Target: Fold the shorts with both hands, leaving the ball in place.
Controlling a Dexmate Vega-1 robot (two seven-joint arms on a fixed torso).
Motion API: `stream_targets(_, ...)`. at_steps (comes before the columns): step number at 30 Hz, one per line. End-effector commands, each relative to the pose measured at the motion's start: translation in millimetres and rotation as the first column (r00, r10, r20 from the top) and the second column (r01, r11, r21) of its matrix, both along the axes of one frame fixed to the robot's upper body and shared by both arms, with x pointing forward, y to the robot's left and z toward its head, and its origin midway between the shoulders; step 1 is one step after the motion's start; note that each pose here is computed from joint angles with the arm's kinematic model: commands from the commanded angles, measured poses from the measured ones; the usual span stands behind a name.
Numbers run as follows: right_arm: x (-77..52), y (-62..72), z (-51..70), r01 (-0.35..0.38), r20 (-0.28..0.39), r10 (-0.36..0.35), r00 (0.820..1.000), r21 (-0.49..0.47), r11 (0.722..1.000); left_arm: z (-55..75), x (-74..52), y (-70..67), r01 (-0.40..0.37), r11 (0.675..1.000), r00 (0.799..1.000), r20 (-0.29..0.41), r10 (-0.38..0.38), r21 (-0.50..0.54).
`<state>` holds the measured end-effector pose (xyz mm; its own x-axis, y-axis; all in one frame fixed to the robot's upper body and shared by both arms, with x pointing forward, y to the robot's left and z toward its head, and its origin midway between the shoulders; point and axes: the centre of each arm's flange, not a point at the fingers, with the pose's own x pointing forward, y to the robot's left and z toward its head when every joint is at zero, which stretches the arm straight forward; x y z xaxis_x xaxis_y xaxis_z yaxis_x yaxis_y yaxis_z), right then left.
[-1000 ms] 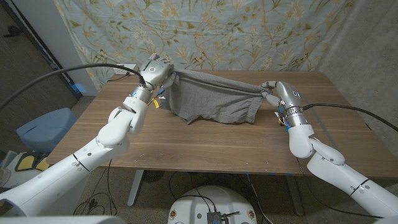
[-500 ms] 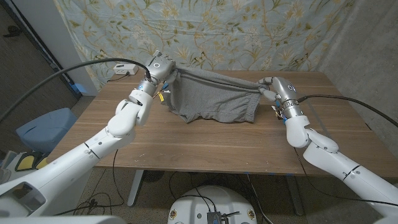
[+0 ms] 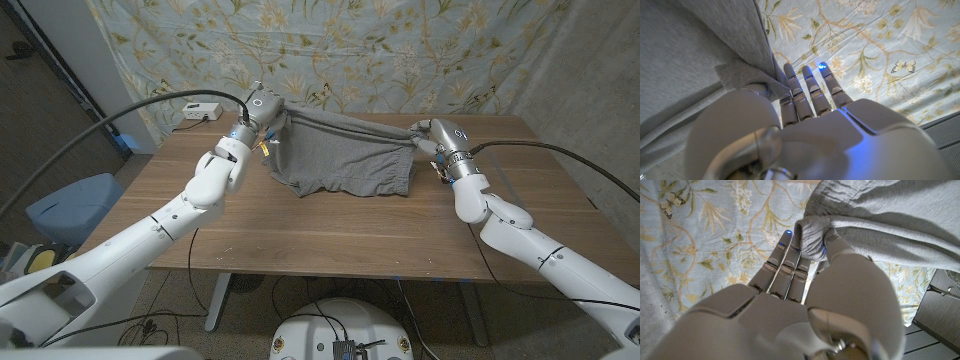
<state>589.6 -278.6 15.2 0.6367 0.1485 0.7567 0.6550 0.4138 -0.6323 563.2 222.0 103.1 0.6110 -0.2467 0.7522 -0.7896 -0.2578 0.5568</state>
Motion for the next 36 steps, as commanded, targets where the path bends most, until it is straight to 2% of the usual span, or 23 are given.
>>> stream_targets(1,26.6,9.0,11.9,0.011,-0.035,-0.013,0.999,-0.053,0.999,0.6,30.1,-3.6,-0.038,0.999,0.999,-0.033,0.039,0.034)
stream_targets(5,33.6,12.1,13.7,0.014,-0.045,-0.018,0.999,-0.072,0.997,0.0,39.9,-5.4,-0.045,0.998,0.998,-0.045,0.047,0.041)
stream_targets(10,40.4,14.9,13.9,0.016,-0.059,-0.022,0.998,-0.093,0.996,-2.4,50.1,-9.3,-0.092,0.992,0.995,-0.041,0.095,0.083)
stream_targets(15,47.8,16.8,12.6,0.016,-0.078,-0.024,0.997,-0.107,0.994,-6.7,57.2,-13.6,-0.124,0.986,0.991,-0.031,0.128,0.113)
stream_targets(27,65.0,28.2,10.3,0.026,-0.124,-0.048,0.991,-0.167,0.986,-16.1,77.4,-23.1,-0.172,0.973,0.982,-0.057,0.182,0.152)
stream_targets(36,67.4,29.1,6.0,0.015,-0.196,-0.052,0.979,-0.186,0.982,-26.6,84.3,-27.4,-0.233,0.951,0.966,-0.064,0.250,0.201)
